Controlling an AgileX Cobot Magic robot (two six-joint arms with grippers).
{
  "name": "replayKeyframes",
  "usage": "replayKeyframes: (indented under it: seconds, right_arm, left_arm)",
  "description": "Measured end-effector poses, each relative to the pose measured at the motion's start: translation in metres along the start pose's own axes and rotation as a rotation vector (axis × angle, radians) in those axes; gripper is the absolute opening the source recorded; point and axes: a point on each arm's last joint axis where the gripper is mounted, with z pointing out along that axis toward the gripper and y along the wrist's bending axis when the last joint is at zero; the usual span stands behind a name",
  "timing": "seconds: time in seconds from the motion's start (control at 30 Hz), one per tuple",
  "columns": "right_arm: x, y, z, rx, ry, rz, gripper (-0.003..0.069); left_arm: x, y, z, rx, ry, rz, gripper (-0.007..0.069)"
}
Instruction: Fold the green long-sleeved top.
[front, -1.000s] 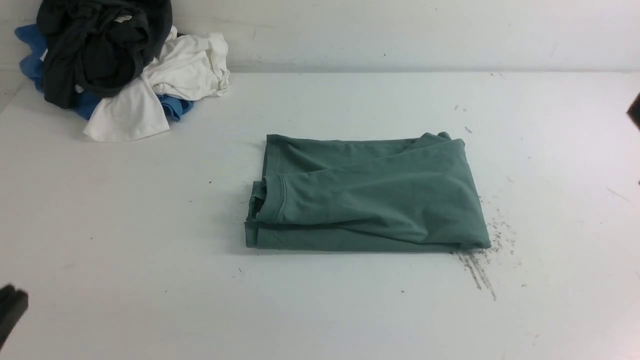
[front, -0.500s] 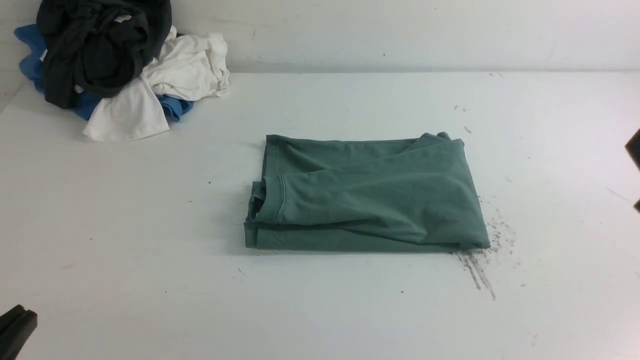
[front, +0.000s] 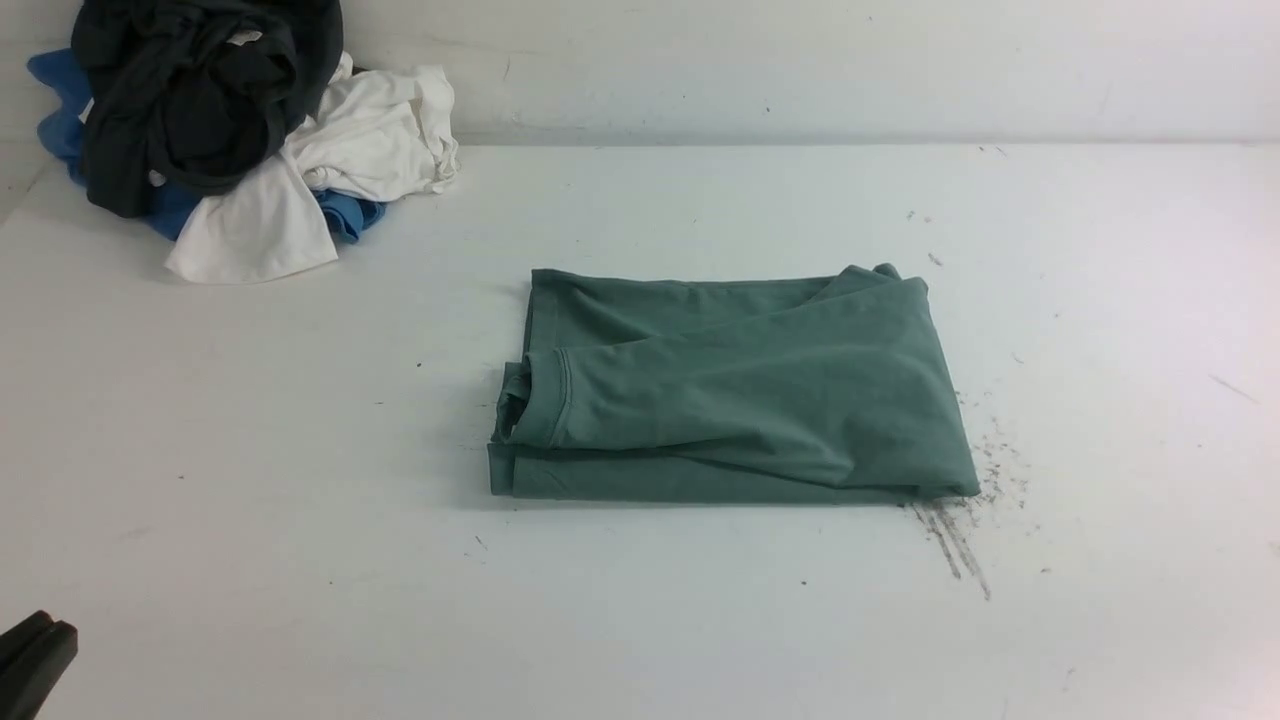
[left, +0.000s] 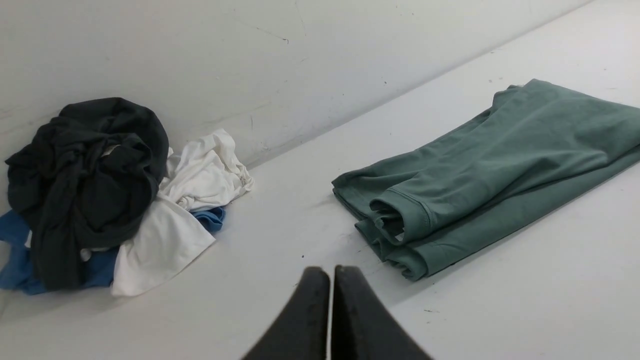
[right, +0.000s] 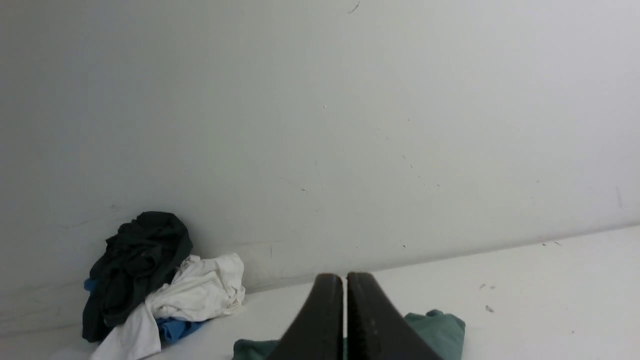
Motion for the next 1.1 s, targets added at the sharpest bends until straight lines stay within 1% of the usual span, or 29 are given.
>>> replayKeyframes:
  seconds: [0.07, 0.13, 0.17, 0.23, 0.27, 0.3, 0.37, 0.5, 0.53, 1.1]
  right_arm:
    - [0.01, -0.003, -0.004, 0.004, 0.013, -0.038, 0.0006]
    - [0.012, -0.003, -0.005, 0.015, 0.015, -0.089, 0.0006]
    - [0.015, -0.005, -0.006, 0.041, 0.047, -0.18, 0.0006]
    - [0.019, -0.007, -0.007, 0.072, 0.092, -0.256, 0.0006]
    - [0.02, -0.007, -0.007, 0.081, 0.103, -0.269, 0.0006]
    - [0.024, -0.01, -0.007, 0.114, 0.149, -0.295, 0.0006]
    - [0.029, -0.013, -0.009, 0.148, 0.212, -0.282, 0.0006]
    - [0.043, -0.017, -0.013, 0.189, 0.368, -0.265, 0.0006]
    - [0.044, -0.017, -0.014, 0.193, 0.38, -0.266, 0.0006]
    - [0.044, -0.017, -0.014, 0.198, 0.387, -0.267, 0.0006]
  left_arm:
    - [0.0, 0.0, 0.0, 0.0, 0.0, 0.0, -0.0003]
    - [0.0, 0.0, 0.0, 0.0, 0.0, 0.0, -0.0003]
    - [0.0, 0.0, 0.0, 0.0, 0.0, -0.001, -0.0003]
    - [0.0, 0.0, 0.0, 0.0, 0.0, -0.001, -0.0003]
    - [0.0, 0.0, 0.0, 0.0, 0.0, -0.001, -0.0003]
    - [0.0, 0.0, 0.0, 0.0, 0.0, -0.001, -0.0003]
    - [0.0, 0.0, 0.0, 0.0, 0.0, -0.001, -0.0003]
    - [0.0, 0.0, 0.0, 0.0, 0.0, -0.001, -0.0003]
    - [0.0, 0.0, 0.0, 0.0, 0.0, -0.001, -0.0003]
    - [0.0, 0.0, 0.0, 0.0, 0.0, -0.001, -0.0003]
